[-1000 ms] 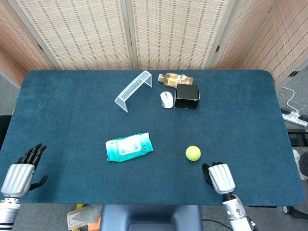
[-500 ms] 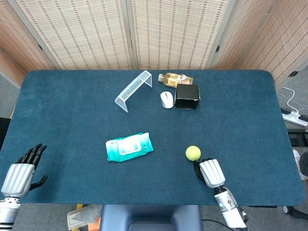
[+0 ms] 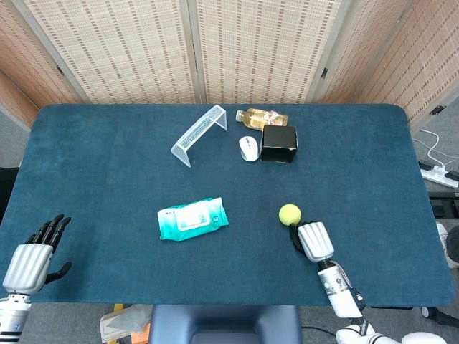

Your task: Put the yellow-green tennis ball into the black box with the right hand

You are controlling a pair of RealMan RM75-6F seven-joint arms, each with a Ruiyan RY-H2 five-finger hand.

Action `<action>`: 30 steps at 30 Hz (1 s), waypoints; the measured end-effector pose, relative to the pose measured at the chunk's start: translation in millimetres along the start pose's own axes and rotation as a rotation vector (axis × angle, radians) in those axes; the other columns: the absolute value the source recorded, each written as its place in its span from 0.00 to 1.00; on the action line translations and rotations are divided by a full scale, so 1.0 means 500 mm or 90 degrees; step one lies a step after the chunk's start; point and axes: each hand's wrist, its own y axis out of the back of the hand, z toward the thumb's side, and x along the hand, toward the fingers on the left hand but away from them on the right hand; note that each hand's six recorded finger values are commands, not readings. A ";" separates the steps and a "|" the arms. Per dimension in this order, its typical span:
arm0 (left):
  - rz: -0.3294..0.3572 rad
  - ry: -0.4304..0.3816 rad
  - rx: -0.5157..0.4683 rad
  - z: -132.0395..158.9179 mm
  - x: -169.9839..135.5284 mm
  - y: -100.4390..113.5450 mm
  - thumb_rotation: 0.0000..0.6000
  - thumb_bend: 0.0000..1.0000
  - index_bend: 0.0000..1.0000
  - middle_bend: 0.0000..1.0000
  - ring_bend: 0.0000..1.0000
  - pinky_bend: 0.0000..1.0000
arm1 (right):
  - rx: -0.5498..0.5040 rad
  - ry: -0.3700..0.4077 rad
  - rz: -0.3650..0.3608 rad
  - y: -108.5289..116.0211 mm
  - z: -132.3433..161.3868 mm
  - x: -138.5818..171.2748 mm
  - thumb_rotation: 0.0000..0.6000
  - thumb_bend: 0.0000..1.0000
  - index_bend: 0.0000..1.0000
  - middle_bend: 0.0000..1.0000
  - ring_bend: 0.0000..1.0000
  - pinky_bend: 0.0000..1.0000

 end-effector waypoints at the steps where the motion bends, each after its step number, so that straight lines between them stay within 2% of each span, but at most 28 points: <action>1: -0.001 0.000 0.000 0.000 0.000 0.000 1.00 0.27 0.08 0.17 0.15 0.36 | 0.001 -0.002 0.000 -0.001 -0.003 -0.005 1.00 0.70 0.83 0.90 0.69 0.70; 17: -0.005 0.004 -0.001 -0.003 0.004 -0.002 1.00 0.27 0.08 0.17 0.15 0.36 | -0.006 -0.001 -0.011 0.020 -0.029 -0.100 1.00 0.70 0.83 0.90 0.69 0.70; 30: -0.002 0.011 0.006 -0.005 0.008 -0.004 1.00 0.27 0.08 0.17 0.15 0.36 | 0.030 -0.010 0.014 0.034 -0.058 -0.161 1.00 0.69 0.83 0.90 0.69 0.70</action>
